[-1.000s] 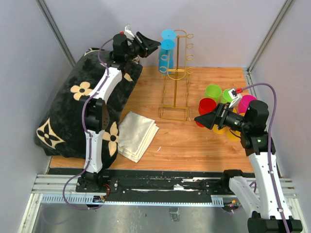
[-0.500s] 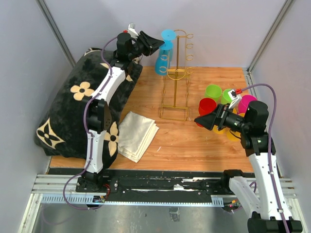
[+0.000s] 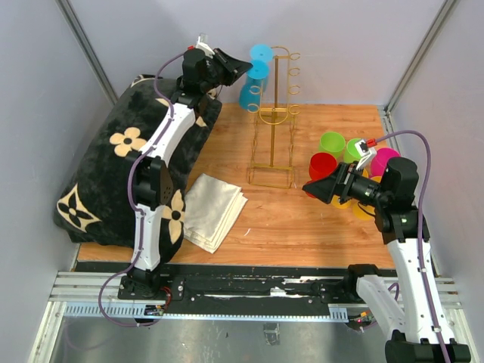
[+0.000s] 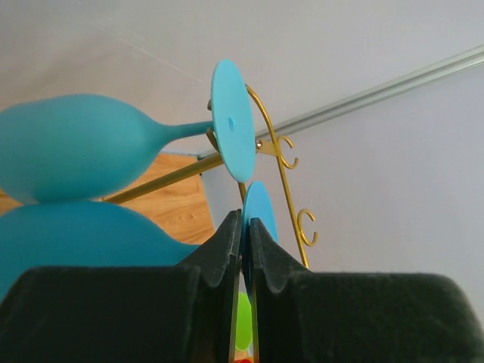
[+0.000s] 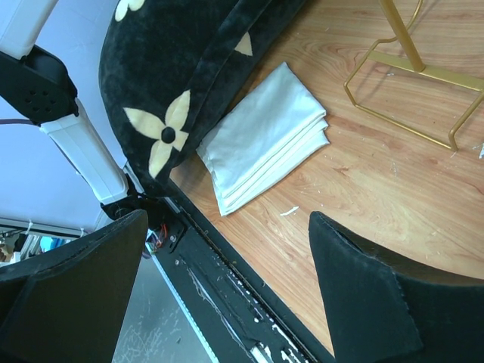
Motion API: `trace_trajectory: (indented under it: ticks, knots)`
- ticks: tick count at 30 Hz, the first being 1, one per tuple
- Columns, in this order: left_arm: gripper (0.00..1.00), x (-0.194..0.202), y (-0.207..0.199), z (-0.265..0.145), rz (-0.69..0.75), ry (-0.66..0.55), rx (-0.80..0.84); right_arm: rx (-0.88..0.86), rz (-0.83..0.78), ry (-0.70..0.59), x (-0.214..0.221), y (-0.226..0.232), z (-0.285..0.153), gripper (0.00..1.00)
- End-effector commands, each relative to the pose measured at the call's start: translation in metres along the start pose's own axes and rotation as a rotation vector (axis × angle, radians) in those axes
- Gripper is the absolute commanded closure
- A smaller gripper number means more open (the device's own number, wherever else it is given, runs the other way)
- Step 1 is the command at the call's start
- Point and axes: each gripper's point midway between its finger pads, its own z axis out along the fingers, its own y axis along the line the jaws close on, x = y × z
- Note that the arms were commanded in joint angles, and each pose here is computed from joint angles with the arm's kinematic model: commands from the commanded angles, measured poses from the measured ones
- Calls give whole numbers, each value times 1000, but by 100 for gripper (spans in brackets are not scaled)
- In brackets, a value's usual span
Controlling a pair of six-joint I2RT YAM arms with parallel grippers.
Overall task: Take the wine glass off the wine glass rack
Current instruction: Pick up the wine glass from the wine rack.
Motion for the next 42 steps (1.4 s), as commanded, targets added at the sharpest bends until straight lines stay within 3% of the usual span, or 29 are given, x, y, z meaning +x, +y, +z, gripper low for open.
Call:
trace_trajectory:
  ticks: [1,9,18,28,35,42]
  knots:
    - [92,-20,-34,-14,88,-77,-13,-2,-49,-28,-11,10,-6,12]
    - [95,-25,-44,-15,70,-98,10,1,-47,-27,-11,11,-7,12]
    - [98,-47,-68,-19,-89,-192,56,8,-53,-27,-12,11,-7,12]
    - [98,-53,-70,-21,-99,-221,50,13,-62,-26,-14,11,-8,11]
    - [100,-63,-79,-53,35,-292,-7,20,-63,-26,-15,12,-9,12]
    - [100,-48,-89,-133,320,-296,-73,47,-55,-30,-12,8,-11,12]
